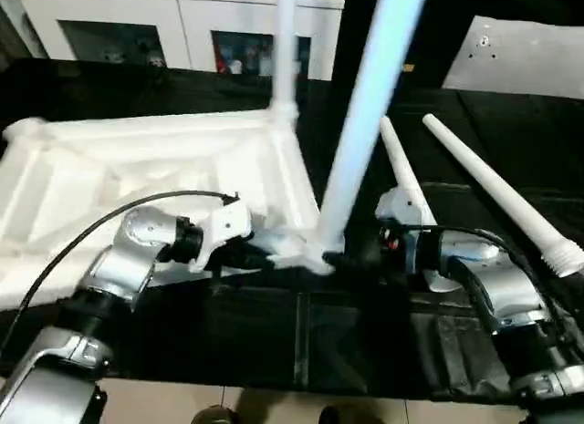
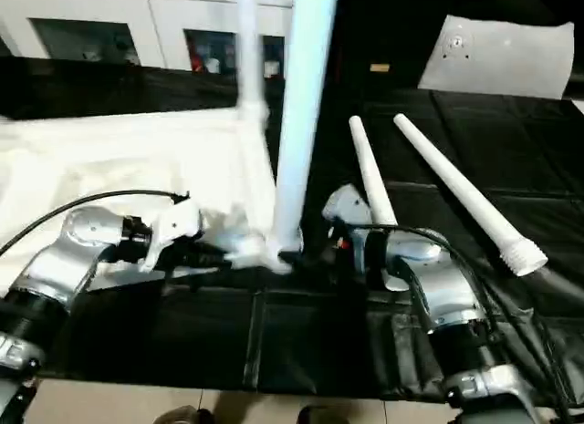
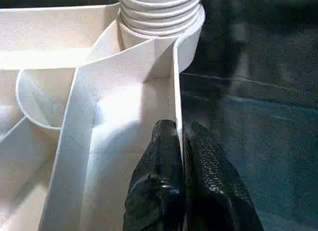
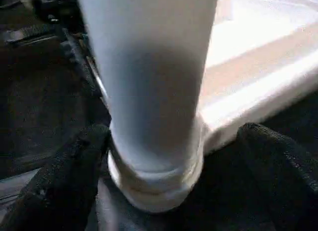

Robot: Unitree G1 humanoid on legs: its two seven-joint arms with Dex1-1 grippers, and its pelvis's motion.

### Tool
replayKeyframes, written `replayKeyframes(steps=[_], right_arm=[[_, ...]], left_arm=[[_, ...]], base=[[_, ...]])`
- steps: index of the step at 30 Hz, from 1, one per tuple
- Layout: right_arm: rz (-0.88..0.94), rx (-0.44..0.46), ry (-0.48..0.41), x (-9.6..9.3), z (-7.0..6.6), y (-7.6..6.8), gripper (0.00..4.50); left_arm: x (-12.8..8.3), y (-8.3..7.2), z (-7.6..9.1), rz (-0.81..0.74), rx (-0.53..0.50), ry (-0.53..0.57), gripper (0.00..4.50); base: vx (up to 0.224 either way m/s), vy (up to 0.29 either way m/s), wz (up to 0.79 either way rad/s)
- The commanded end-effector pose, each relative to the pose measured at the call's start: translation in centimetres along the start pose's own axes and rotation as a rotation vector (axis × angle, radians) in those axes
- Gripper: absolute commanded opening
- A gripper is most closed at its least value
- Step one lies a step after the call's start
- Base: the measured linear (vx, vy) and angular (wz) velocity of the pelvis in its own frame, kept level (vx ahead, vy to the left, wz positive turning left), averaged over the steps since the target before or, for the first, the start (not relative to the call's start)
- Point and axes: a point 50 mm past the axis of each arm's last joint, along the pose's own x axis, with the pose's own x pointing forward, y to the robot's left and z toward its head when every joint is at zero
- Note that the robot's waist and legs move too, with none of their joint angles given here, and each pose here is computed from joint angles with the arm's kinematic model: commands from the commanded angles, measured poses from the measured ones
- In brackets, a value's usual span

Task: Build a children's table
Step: Rotate leg to tighten

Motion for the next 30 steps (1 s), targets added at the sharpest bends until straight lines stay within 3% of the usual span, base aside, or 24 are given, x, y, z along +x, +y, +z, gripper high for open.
replayKeyframes(steps=[1, 3, 4, 8, 15, 21, 26, 30], right_arm=[[0.060, -0.012, -0.004, 0.2, 0.4, 0.0, 4.28], [0.079, -0.012, 0.001, 0.3, 0.4, 0.1, 4.28], [0.109, -0.010, 0.011, 0.5, 0.3, 0.1, 3.99], [0.164, 0.002, 0.012, 0.8, 0.4, 0.3, 3.88], [0.194, 0.003, 0.014, 0.9, 0.3, 0.3, 3.10], [0.216, 0.006, 0.008, 1.1, 0.3, 0.5, 2.76], [0.171, 0.065, -0.042, 1.9, 0.0, 1.4, 2.72], [-0.004, 0.176, -0.082, 4.2, -0.8, 2.1, 2.70]], left_arm=[[0.7, -0.4, 0.4, -0.109, 0.051, 0.015, 0.00], [0.7, -0.4, 0.4, -0.127, 0.058, 0.019, 0.00], [0.7, -0.4, 0.3, -0.152, 0.073, 0.038, 0.00], [0.8, -0.2, 0.2, -0.178, 0.088, 0.047, 0.00], [0.7, 0.0, 0.2, -0.190, 0.101, 0.050, 0.00], [0.3, 0.1, -0.2, -0.189, 0.095, 0.055, 0.00], [0.9, 0.7, -0.1, -0.022, 0.031, 0.022, 0.00], [2.3, 0.9, 0.6, 0.188, -0.109, -0.064, 0.00]], base=[[0.000, 0.000, 0.00], [0.000, 0.000, 0.00], [0.000, 0.000, 0.00], [0.000, 0.000, 0.00], [0.000, 0.000, 0.00], [0.000, 0.000, 0.00], [0.000, 0.000, 0.00], [0.000, 0.000, 0.00]])
